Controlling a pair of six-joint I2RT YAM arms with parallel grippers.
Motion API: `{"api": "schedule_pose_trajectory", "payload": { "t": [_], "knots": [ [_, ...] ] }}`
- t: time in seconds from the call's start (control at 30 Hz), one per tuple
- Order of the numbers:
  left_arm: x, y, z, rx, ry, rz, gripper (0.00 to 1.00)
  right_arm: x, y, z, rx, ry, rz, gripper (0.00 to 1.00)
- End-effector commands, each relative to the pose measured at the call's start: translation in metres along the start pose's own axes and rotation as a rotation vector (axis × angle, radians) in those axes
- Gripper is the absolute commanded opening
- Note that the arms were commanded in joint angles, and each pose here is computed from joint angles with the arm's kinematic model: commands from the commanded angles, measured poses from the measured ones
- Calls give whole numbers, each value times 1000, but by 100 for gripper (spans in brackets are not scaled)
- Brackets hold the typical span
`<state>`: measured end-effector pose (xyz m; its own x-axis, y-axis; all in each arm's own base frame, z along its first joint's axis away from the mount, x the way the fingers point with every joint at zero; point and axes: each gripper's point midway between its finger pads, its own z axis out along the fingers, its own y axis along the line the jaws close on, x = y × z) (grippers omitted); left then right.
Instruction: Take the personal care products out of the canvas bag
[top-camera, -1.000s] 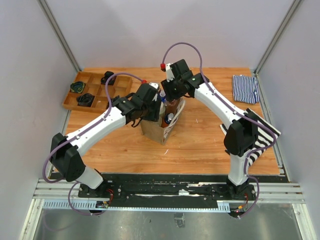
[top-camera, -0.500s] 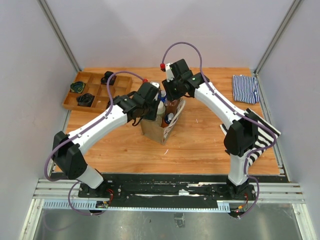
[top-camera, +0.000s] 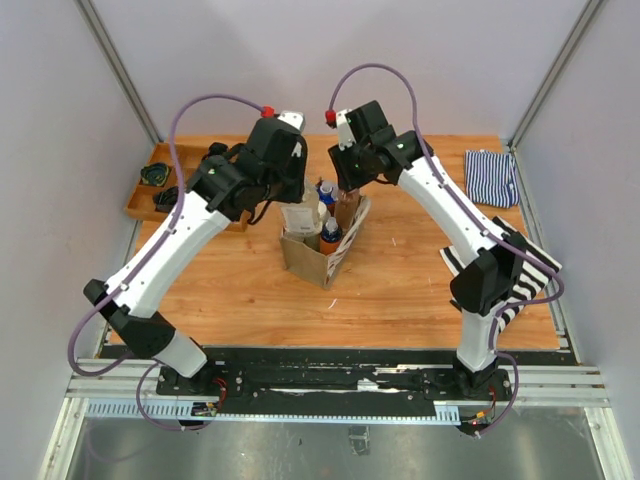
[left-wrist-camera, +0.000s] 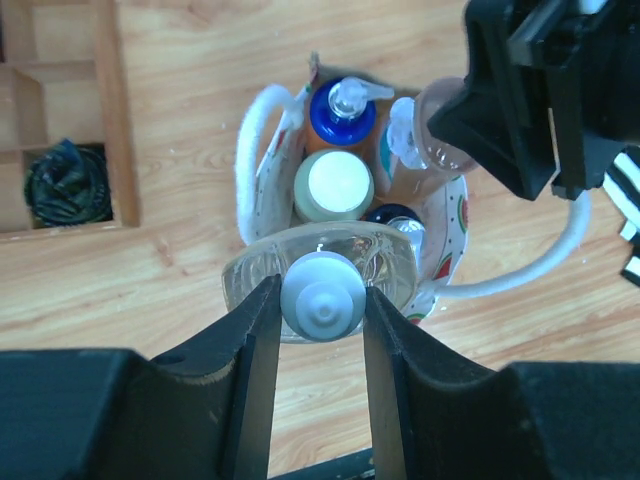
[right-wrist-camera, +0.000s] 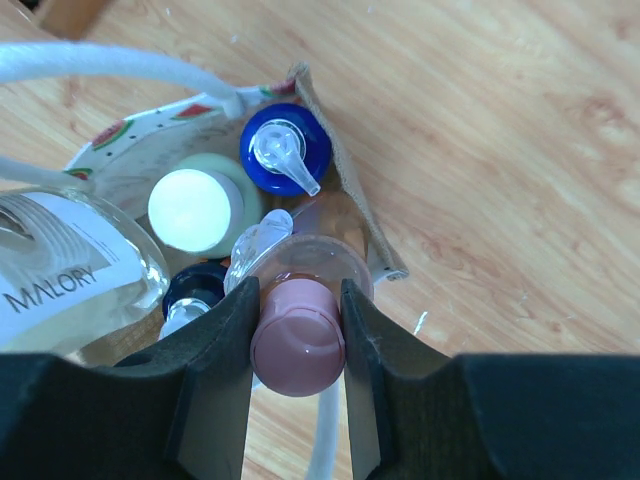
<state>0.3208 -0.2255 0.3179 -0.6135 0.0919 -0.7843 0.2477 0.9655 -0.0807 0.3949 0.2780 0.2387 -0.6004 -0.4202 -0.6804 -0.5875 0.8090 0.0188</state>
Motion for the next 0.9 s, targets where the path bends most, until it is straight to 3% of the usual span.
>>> {"api": "schedule_pose_trajectory", "payload": {
  "t": [0.0, 0.37, 0.7, 0.87],
  "knots": [
    [-50, 21, -65, -35, -182, -47, 0, -76, 2, -92, 46, -289, -18, 1],
    [-66, 45, -123, -63, -274, -109, 1, -114, -40, -144, 170, -428, 19, 1],
    [-17, 58, -81, -142, -210, -76, 0, -89, -112, -157, 286, -417, 145, 1],
    [12, 64, -54, -171, -196, -88, 0, -51, -145, -134, 323, -333, 210, 1]
  ]
}}
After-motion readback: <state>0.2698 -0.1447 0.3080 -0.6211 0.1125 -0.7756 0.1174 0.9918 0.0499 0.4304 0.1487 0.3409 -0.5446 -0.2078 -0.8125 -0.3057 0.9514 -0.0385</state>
